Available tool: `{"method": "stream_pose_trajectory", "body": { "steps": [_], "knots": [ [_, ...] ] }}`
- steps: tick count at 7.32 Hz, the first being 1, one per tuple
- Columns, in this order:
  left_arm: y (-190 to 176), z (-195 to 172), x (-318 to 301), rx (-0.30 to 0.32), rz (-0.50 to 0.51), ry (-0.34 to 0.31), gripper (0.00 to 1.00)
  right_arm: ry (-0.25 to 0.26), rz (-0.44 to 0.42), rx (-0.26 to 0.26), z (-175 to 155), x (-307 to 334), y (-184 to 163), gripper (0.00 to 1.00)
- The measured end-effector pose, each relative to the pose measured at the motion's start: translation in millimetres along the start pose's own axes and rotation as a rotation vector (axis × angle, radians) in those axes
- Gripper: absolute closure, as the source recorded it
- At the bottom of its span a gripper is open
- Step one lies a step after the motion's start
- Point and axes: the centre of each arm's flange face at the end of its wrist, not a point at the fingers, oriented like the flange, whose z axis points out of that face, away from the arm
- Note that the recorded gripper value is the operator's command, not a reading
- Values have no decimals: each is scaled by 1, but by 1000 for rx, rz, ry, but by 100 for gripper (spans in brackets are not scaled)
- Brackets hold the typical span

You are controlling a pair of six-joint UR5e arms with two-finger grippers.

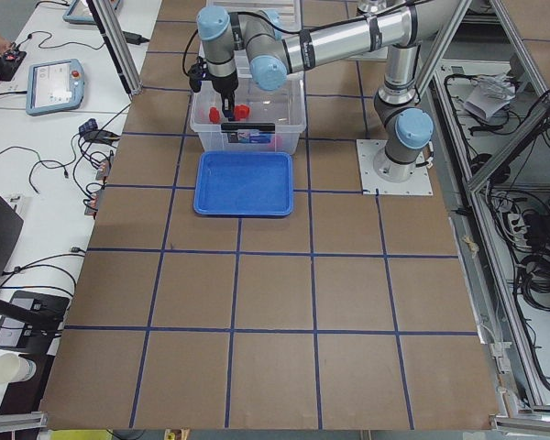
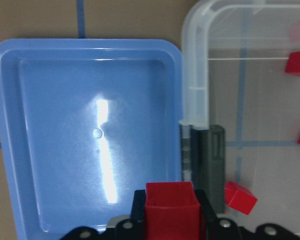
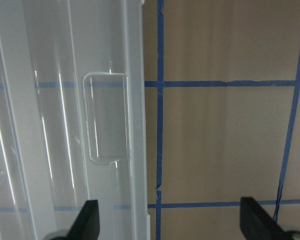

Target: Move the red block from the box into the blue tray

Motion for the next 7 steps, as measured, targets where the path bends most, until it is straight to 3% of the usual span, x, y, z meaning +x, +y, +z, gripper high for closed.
{"method": "stream_pose_trajectory", "body": {
  "steps": [2,5,7],
  "knots": [
    [-7,38,-47,-10,83,11,100,11,-10,22,8,5,-12,0],
    [-14,121,-65,29,106,-8,100,46,-27,26,34,19,-34,0],
    [-12,144,-68,28,127,-8,100,73,-32,12,45,24,-39,0]
  ]
}}
